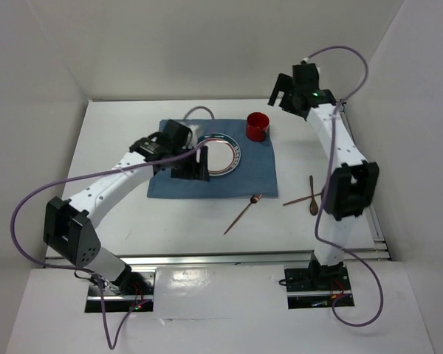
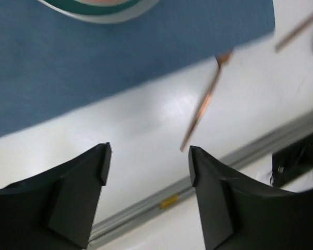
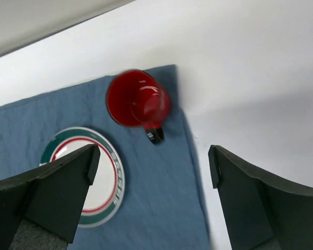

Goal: Set the dinner table for one person

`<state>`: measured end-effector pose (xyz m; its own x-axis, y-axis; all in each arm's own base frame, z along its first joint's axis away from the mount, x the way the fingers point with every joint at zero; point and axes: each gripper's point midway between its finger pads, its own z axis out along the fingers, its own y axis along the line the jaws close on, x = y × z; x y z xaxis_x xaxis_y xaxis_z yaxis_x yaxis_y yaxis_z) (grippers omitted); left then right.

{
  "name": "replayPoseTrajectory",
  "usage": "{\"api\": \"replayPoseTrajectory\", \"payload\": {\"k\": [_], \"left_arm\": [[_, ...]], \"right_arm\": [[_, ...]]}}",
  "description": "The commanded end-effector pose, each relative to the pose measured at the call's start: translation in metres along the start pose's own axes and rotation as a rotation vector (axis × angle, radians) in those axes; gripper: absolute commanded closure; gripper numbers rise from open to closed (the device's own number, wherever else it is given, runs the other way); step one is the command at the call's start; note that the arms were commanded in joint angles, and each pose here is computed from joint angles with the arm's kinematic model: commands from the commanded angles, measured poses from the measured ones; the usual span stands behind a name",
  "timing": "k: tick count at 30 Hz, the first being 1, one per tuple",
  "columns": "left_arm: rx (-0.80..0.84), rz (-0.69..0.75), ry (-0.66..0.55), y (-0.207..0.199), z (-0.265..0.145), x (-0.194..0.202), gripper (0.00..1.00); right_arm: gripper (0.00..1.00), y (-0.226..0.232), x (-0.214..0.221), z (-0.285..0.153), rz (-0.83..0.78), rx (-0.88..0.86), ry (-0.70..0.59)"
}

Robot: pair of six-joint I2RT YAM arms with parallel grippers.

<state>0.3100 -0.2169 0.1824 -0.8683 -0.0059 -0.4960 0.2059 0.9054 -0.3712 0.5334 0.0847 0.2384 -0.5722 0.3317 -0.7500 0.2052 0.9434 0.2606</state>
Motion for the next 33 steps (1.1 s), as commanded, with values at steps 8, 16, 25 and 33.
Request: {"api": "replayPoseTrajectory", "payload": {"k": [8,16,25,33], "left_arm": [[0.023,0.424,0.222,-0.096,0.083,0.109,0.08],[-0.09,0.471,0.207,-0.105,0.134,0.128,0.21],[-0.157,0.483,0.207,-0.096,0.167,0.13,0.3],[-0.128,0.514,0.23,-0.1,0.172,0.133,0.87]], "right_arm": [[0.07,-0.125,0.092,-0.071,0.134,0.114,0.101],[0.12,-0.121,0.116,-0.106,0.137,0.061,0.116],[0.14,-0.115,0.104,-0.117,0.137,0.035,0.082],[0.18,-0.123,0.099,-0.119,0.142,0.067,0.059]]}}
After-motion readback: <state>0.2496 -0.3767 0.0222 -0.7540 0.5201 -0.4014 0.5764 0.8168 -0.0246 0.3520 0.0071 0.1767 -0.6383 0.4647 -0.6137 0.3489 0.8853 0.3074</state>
